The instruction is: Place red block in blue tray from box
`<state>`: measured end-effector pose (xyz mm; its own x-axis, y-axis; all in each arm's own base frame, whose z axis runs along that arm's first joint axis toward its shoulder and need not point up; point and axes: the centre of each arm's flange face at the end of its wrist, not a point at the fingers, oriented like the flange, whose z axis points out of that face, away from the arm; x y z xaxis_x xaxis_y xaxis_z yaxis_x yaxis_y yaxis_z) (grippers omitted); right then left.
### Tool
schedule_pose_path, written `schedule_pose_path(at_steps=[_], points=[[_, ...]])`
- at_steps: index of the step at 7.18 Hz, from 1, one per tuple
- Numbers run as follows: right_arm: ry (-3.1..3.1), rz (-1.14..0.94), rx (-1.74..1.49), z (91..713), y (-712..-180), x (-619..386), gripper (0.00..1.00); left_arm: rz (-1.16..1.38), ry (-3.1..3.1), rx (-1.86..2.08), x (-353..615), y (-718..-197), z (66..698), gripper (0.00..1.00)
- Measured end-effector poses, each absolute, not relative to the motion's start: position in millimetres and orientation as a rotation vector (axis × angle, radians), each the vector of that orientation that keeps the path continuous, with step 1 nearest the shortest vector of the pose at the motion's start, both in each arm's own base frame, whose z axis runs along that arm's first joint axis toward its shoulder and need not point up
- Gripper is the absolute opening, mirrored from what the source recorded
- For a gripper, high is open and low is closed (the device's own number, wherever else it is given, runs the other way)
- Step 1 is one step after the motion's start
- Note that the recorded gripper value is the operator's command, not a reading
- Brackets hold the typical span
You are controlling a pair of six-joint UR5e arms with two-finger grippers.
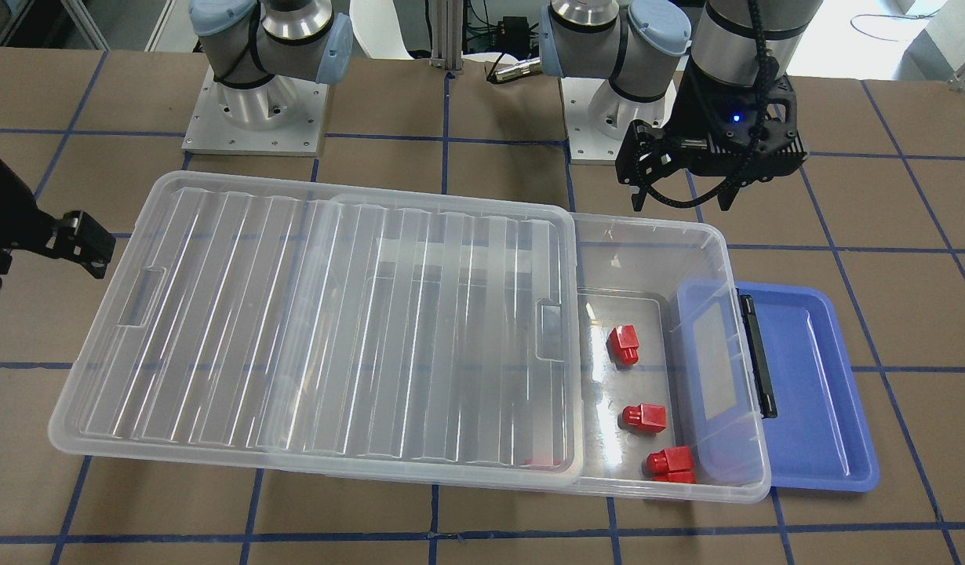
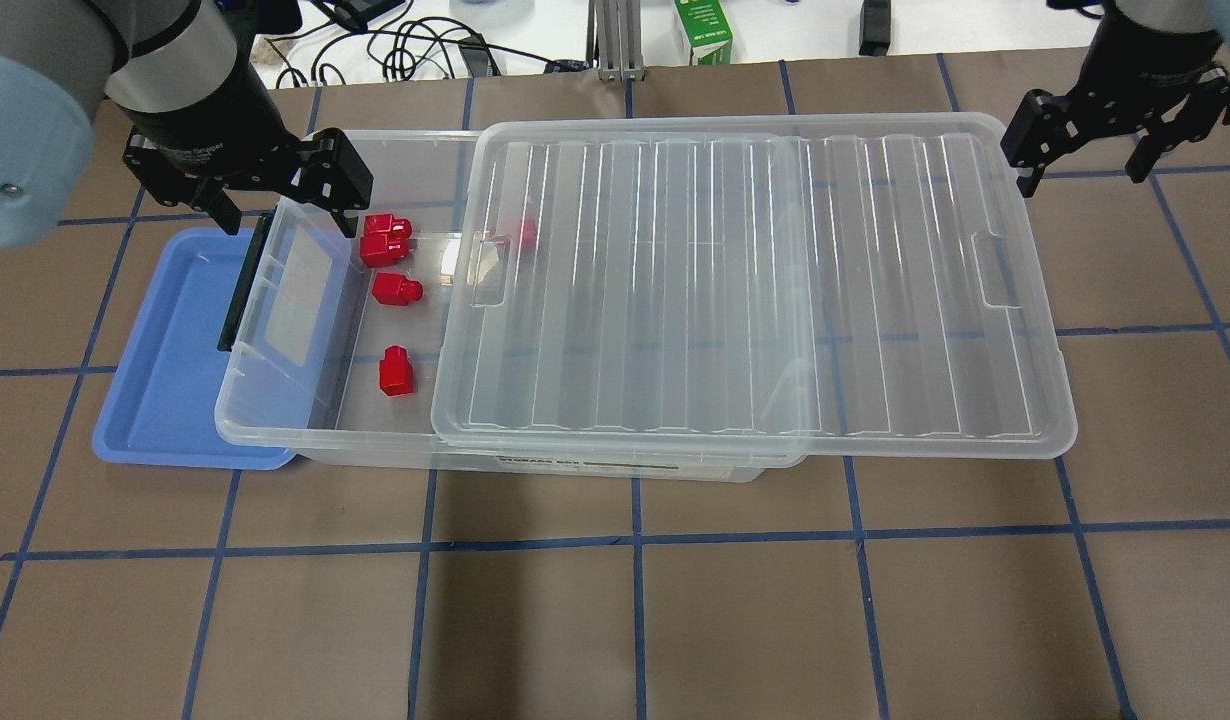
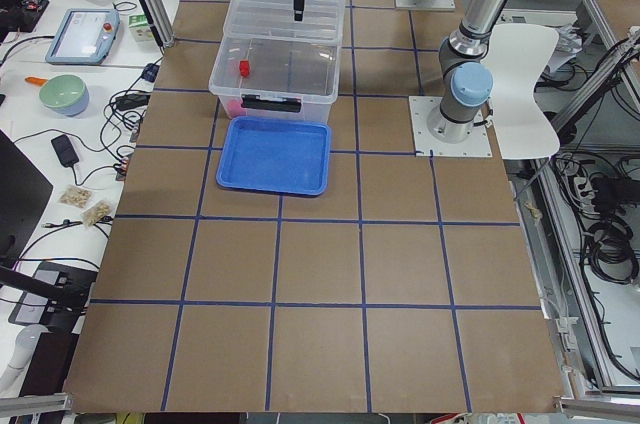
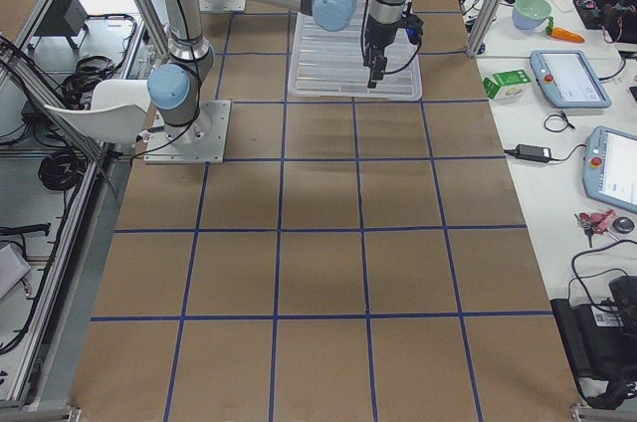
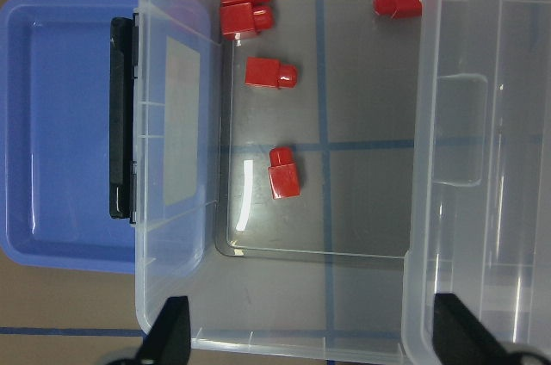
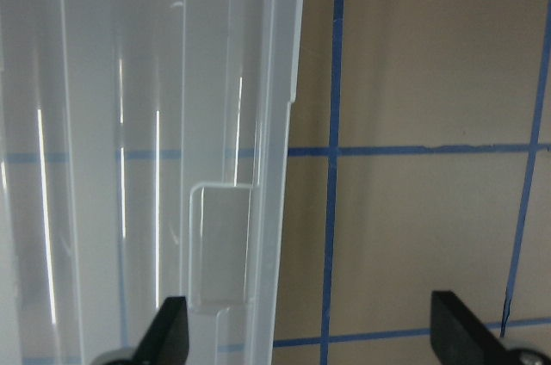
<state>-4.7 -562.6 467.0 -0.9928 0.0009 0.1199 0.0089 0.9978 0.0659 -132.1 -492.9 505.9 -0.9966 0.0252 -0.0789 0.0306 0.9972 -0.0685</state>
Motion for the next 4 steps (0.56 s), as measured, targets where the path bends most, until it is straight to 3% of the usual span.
schedule_pose_path(at_steps=[4], points=[[-3.035, -0.124, -0.083, 483, -540, 2, 1.0, -0.082, 3.067, 0.061, -125, -500, 493, 1.0]])
